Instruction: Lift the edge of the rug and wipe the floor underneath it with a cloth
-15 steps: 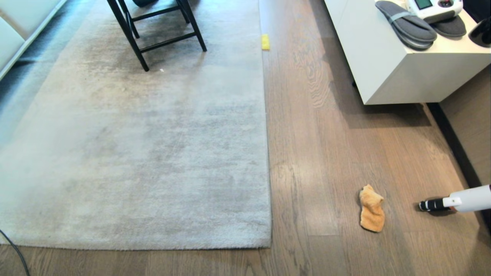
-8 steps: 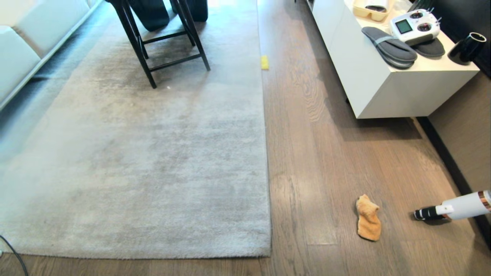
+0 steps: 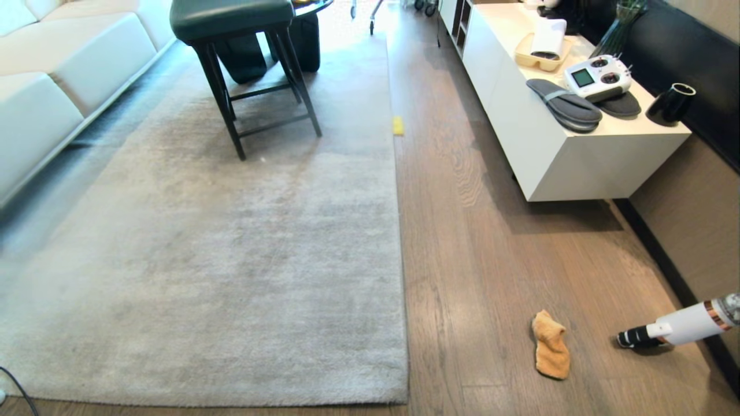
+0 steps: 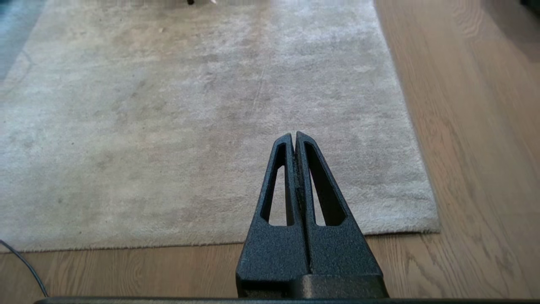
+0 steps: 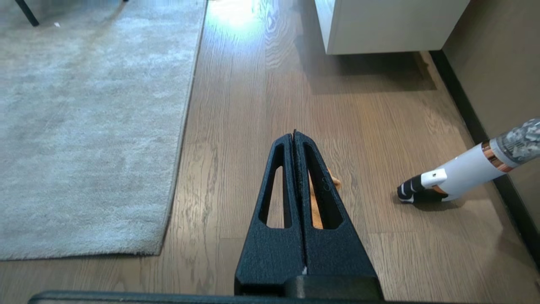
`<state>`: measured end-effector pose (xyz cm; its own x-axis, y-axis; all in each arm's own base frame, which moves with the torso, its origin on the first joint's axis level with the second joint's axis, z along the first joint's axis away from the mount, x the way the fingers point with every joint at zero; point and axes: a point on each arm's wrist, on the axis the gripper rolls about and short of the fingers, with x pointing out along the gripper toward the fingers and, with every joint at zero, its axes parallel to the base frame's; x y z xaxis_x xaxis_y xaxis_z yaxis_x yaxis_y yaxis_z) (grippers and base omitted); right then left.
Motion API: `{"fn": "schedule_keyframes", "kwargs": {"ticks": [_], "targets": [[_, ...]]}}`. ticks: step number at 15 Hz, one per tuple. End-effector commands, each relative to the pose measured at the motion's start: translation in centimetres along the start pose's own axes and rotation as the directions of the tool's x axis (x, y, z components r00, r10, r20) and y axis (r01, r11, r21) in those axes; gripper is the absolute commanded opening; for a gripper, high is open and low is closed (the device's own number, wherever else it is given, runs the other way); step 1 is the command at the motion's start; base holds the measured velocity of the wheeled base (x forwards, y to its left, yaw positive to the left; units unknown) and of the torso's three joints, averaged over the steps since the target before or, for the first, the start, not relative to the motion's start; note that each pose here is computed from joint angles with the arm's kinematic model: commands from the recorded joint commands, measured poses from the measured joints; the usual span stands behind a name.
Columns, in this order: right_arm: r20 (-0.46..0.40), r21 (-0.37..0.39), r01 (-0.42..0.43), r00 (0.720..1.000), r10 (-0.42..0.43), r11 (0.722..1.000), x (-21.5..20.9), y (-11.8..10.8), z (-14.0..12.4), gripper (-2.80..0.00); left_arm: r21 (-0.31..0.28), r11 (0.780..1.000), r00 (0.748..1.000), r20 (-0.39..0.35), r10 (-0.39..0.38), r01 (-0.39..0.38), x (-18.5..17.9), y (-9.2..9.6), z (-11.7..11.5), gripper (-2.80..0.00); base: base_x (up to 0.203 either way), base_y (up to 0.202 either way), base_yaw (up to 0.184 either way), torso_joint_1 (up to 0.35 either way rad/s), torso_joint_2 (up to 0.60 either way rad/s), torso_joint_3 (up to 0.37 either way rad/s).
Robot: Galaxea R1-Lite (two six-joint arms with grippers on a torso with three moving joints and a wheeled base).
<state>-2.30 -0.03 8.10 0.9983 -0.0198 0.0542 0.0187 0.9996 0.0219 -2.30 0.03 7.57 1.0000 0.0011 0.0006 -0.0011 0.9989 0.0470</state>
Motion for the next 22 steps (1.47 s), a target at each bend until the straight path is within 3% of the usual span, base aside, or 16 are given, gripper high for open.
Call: {"fn": "schedule_keyframes", "kwargs": {"ticks": [1, 11, 22], "targets": [[-0.001, 0.000, -0.001, 1.000, 0.001, 1.000, 0.01, 0.00, 0.01, -2.80, -0.003, 1.000, 1.000, -0.001, 0.000, 0.000, 0.01, 0.00, 0.00, -2.80, 0.000, 0.000, 0.000, 0.002, 0.00, 0.203], [-0.001, 0.000, -0.001, 1.000, 0.001, 1.000, 0.01, 0.00, 0.01, -2.80, -0.003, 1.000, 1.000, -0.001, 0.000, 0.000, 0.01, 0.00, 0.00, -2.80, 0.000, 0.000, 0.000, 0.003, 0.00, 0.203], [-0.001, 0.000, 0.000, 1.000, 0.000, 1.000, 0.01, 0.00, 0.01, -2.80, -0.006, 1.000, 1.000, -0.001, 0.000, 0.000, 0.01, 0.00, 0.00, -2.80, 0.000, 0.000, 0.000, 0.002, 0.00, 0.019]]}}
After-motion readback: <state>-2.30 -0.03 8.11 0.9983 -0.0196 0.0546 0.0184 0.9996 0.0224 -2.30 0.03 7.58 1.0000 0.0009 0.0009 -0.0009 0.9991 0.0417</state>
